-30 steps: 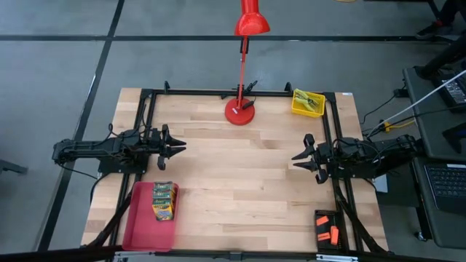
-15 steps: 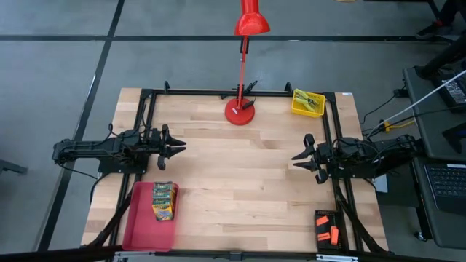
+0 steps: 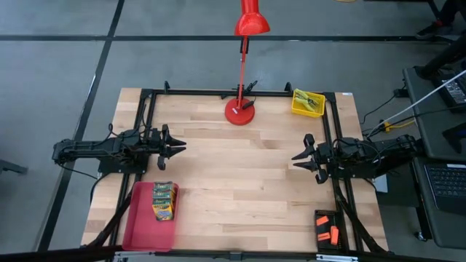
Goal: Pick & Place School Supplies
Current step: Return to Home Position
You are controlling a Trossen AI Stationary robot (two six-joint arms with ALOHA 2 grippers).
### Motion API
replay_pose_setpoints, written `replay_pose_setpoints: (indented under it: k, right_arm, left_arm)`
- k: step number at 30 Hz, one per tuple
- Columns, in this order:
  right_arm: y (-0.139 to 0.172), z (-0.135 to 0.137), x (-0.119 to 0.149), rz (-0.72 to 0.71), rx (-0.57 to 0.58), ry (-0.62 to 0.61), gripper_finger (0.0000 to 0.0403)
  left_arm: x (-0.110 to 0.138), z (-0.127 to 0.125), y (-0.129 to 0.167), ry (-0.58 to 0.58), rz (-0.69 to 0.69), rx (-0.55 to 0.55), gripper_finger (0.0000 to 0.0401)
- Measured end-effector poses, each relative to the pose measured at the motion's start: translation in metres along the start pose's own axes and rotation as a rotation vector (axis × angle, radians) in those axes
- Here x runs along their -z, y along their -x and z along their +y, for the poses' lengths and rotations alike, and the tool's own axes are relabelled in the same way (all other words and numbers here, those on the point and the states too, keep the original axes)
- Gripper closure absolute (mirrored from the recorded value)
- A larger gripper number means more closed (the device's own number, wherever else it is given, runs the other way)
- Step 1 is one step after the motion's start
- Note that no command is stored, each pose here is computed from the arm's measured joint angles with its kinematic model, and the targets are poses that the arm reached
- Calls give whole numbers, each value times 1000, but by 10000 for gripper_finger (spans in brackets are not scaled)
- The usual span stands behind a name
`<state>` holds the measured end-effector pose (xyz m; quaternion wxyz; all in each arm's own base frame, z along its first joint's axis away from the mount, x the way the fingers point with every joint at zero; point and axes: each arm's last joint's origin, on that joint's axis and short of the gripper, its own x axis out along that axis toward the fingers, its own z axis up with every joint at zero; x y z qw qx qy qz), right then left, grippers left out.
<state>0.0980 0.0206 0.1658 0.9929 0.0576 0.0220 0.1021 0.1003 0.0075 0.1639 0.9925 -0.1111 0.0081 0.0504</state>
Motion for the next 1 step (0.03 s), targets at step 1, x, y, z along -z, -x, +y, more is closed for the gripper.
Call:
replay_pose_setpoints:
  k: [1]
  right_arm:
    - [0,0,0,0,0,0,298]
  left_arm:
    - [0,0,0,0,0,0,312]
